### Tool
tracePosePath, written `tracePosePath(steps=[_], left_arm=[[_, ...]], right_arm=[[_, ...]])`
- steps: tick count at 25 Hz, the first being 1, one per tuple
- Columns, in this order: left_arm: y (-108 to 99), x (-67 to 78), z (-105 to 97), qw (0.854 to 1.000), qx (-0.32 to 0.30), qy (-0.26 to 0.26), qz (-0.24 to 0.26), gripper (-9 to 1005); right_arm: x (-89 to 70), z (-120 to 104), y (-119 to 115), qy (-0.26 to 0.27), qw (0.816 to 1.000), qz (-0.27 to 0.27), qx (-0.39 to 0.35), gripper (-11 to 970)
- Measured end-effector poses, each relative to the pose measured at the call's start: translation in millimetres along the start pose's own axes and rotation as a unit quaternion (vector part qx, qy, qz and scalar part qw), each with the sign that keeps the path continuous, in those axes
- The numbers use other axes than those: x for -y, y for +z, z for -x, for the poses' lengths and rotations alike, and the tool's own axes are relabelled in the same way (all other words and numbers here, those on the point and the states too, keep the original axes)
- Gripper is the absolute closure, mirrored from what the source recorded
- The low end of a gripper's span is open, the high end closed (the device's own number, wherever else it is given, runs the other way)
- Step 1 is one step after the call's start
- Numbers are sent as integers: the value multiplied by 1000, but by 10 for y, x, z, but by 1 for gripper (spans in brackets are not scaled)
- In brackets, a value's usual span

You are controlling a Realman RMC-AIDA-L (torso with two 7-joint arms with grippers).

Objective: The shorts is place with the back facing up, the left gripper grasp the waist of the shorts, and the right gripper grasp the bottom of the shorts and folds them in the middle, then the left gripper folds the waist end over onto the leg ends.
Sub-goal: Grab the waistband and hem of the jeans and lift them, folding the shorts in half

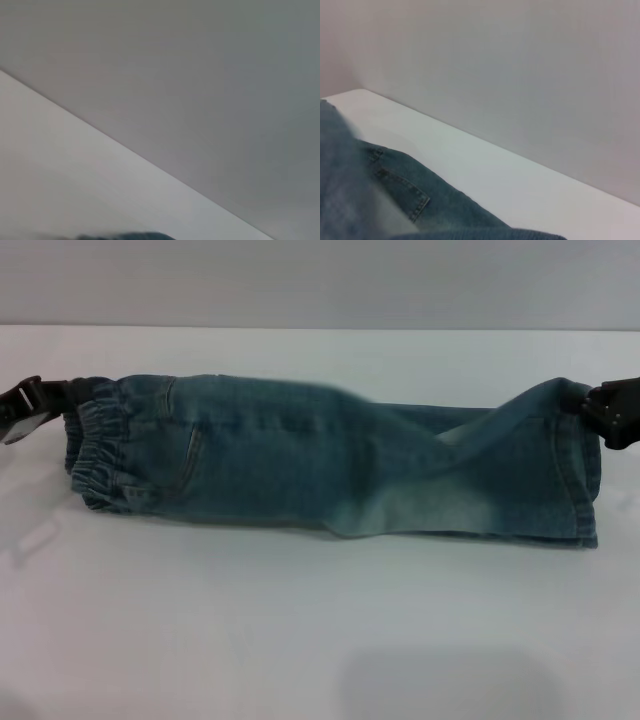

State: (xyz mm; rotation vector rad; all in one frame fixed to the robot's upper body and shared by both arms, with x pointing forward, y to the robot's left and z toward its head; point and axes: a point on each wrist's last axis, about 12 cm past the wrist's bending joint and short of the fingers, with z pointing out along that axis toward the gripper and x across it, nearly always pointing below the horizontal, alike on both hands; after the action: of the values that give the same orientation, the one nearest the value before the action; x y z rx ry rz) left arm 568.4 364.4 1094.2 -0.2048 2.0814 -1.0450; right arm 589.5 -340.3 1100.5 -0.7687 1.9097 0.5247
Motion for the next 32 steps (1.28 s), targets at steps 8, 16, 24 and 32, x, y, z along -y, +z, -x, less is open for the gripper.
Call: tracePosePath(steps=[8, 16, 24, 32], left_arm=[[32, -50, 73, 999, 21, 4, 31, 937], [127, -21, 110, 999, 26, 22, 40, 937], [177, -23, 70, 998, 22, 34, 45, 936], [231, -14, 6, 998, 12, 46, 41, 936]], right_arm=[[28, -70, 58, 9, 1000, -21, -15, 961], [-5, -89, 253, 21, 999, -43, -23, 961], [-56, -97, 397, 13, 998, -58, -35, 960], [-90, -124, 473, 5, 997, -69, -43, 952]])
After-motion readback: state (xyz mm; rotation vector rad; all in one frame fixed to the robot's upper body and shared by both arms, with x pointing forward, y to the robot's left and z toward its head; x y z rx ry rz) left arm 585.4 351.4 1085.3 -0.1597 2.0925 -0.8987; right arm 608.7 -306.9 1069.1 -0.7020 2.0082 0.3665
